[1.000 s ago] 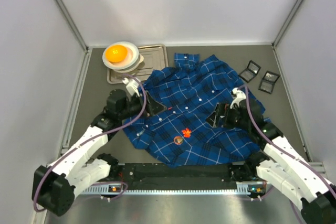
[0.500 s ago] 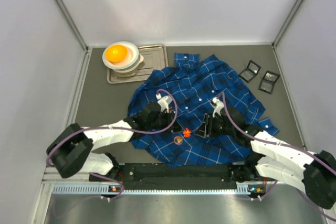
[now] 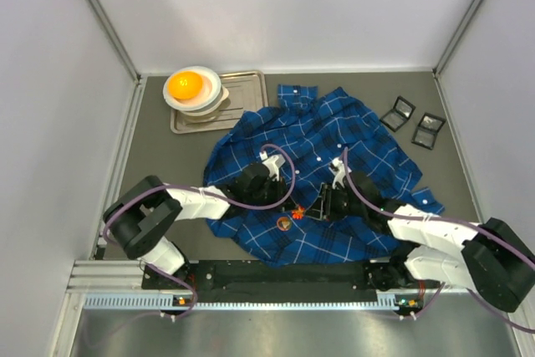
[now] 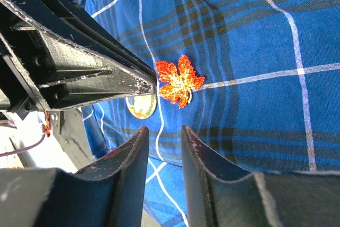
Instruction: Remove the brooch from the garment
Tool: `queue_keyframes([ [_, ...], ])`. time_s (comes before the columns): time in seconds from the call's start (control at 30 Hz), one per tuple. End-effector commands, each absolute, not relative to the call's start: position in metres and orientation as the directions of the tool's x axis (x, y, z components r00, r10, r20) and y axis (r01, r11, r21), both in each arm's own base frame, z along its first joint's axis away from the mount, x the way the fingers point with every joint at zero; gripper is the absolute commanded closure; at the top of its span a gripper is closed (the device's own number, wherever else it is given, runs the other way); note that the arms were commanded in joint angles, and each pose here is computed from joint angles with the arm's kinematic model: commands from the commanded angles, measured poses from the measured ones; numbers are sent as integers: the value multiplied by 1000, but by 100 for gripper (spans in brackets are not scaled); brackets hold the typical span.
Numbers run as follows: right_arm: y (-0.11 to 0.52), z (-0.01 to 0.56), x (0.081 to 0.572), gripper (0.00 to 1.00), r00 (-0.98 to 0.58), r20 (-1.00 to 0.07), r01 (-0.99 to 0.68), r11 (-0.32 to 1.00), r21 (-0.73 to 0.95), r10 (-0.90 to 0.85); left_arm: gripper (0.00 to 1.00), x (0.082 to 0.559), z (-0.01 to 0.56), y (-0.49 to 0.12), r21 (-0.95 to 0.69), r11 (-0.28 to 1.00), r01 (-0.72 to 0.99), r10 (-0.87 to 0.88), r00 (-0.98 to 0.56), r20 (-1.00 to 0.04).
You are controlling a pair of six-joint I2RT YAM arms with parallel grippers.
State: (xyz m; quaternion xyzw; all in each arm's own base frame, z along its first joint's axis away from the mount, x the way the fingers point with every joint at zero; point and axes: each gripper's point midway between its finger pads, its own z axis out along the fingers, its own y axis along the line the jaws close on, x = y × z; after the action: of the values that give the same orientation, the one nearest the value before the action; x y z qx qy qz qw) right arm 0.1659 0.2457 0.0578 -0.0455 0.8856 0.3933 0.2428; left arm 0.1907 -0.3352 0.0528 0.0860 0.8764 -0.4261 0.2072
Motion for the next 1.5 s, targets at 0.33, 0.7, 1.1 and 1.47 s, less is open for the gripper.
queue_keyframes([
  [0.33, 264, 47, 177, 66, -894, -441, -274, 690, 671, 75, 88, 209, 45, -337, -662, 651, 371, -36, -857, -515],
  [0.7, 273, 47, 183, 64, -898, -438, -291, 684, 669, 46, 90, 206, 36, -326, -633, 683, 366, -29, -851, -524],
  [1.1, 286, 49, 183, 56, -924, -339, -183, 577, 796, 175, 91, 205, 37, -326, -636, 676, 371, -27, -850, -526],
  [1.47, 264, 41, 184, 55, -906, -346, -120, 634, 764, 245, 91, 204, 34, -326, -636, 677, 371, -22, -853, -521],
])
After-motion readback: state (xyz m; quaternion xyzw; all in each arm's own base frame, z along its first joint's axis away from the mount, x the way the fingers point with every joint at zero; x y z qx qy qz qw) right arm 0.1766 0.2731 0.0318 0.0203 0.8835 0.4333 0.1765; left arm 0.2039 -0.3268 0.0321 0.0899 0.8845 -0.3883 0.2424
